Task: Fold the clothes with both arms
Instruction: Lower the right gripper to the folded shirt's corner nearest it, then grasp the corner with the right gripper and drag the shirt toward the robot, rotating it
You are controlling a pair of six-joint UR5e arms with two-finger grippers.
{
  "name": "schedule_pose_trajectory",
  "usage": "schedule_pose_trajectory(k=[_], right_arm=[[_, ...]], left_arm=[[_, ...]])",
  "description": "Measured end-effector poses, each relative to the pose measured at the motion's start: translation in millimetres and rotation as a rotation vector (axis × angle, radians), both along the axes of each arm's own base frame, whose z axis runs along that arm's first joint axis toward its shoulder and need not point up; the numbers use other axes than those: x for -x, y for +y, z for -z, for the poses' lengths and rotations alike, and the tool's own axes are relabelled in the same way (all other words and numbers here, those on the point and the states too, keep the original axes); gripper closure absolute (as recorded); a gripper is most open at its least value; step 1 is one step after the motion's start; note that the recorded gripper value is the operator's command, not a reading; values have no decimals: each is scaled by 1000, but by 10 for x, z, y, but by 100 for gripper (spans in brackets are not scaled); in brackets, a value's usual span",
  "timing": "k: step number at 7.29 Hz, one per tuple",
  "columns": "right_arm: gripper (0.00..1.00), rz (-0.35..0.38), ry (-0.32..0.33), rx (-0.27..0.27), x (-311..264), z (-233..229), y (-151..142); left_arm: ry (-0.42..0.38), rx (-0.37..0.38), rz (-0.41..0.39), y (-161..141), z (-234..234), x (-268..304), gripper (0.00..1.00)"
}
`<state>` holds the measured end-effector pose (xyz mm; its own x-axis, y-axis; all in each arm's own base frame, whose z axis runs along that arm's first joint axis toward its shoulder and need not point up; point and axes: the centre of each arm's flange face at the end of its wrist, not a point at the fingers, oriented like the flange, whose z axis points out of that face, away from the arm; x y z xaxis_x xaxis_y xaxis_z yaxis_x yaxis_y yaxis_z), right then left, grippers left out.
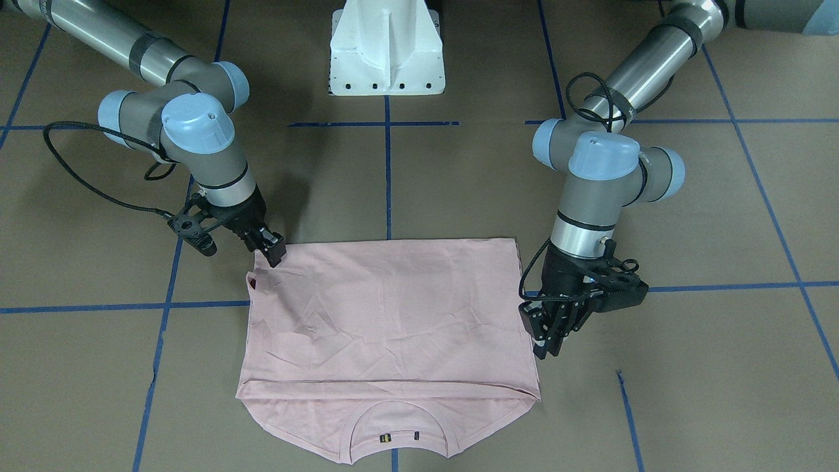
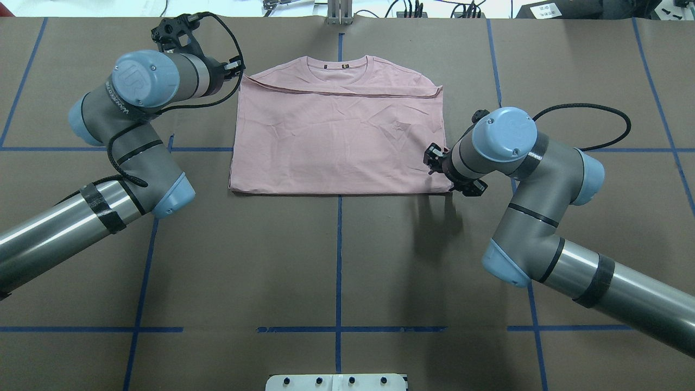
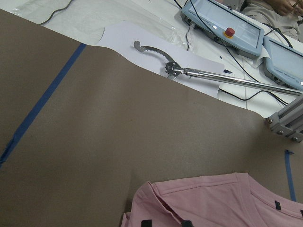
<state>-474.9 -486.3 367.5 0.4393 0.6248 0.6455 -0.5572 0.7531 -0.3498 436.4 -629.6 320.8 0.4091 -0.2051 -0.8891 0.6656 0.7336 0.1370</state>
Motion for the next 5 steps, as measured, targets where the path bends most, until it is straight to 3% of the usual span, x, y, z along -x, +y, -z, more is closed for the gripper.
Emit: schedule_pose_trajectory(k=[5], right_arm=[[41, 11, 8, 6, -63, -90, 139]], left_arm=[[5, -4, -1, 0, 24, -5, 67]])
